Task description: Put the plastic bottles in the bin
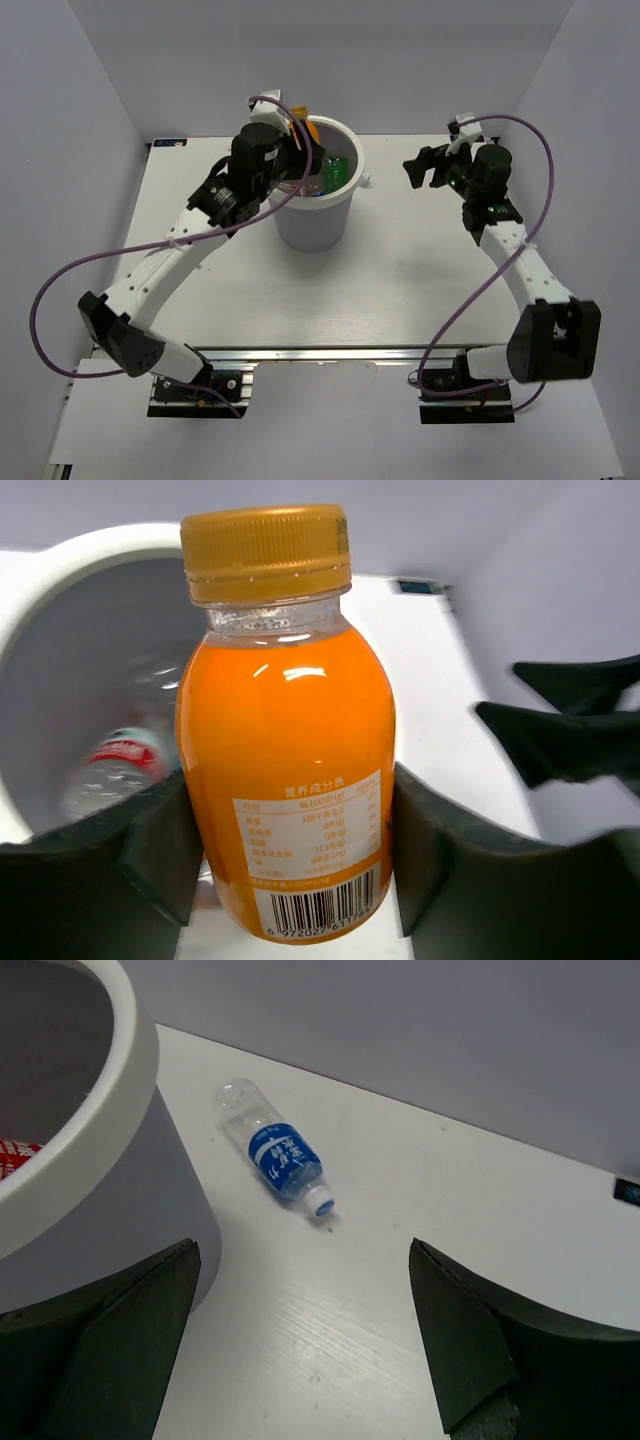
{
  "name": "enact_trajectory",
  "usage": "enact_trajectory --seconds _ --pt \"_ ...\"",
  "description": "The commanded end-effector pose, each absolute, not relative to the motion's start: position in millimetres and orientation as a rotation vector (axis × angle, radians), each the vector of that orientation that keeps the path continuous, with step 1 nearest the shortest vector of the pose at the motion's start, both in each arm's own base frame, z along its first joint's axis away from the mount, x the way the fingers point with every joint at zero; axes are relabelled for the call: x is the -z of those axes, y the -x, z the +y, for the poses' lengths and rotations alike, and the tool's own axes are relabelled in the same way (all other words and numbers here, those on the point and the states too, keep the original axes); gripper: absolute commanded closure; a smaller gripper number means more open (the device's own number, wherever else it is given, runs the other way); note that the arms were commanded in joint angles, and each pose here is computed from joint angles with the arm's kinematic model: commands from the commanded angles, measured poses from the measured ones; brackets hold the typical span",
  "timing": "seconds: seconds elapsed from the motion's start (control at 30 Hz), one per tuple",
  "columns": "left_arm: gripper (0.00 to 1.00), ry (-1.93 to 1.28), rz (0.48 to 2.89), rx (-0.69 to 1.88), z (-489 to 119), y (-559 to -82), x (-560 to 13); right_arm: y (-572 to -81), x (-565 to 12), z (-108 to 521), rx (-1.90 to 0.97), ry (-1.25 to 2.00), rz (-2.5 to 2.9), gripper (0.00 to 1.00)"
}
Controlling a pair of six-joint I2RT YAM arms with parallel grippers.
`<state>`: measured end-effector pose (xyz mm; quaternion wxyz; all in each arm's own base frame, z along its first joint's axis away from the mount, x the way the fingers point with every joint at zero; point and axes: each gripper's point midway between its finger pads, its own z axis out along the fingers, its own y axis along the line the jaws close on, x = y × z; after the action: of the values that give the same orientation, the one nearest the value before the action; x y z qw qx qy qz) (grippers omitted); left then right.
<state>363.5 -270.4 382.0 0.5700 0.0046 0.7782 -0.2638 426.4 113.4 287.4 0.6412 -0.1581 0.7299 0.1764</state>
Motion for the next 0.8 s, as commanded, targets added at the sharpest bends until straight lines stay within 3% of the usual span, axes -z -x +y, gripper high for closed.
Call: enact_trajectory --seconds 0.0,0.23,0.3,0.37,0.47,0.77 --pt "0.25 -0.003 1.825 0.590 -257.7 -384.6 -389.0 -448.0 -319.1 144.6 -0.486 0.586 1.515 0.11" --pt "0.02 0.058 1.904 0.527 -244.7 -438.5 -362.4 -533.3 -260.9 192.1 -0.590 0.696 1.587 0.11" --pt "0.02 0.075 1.909 0.515 -237.4 -451.1 -361.6 -551.1 -222.9 204.4 -0.652 0.729 1.658 0.11" --pt "0.02 0.096 1.887 0.521 -230.7 -457.0 -374.9 -563.4 -234.9 219.1 -0.698 0.780 1.609 0.11" --pt "0.02 0.132 1.864 0.538 -213.7 -466.6 -391.2 -582.6 -209.0 234.6 -0.696 0.824 1.638 0.11" --pt "0.02 0.324 1.772 0.571 -105.5 -487.3 -402.2 -608.8 -123.4 275.8 -0.692 0.895 1.750 0.11"
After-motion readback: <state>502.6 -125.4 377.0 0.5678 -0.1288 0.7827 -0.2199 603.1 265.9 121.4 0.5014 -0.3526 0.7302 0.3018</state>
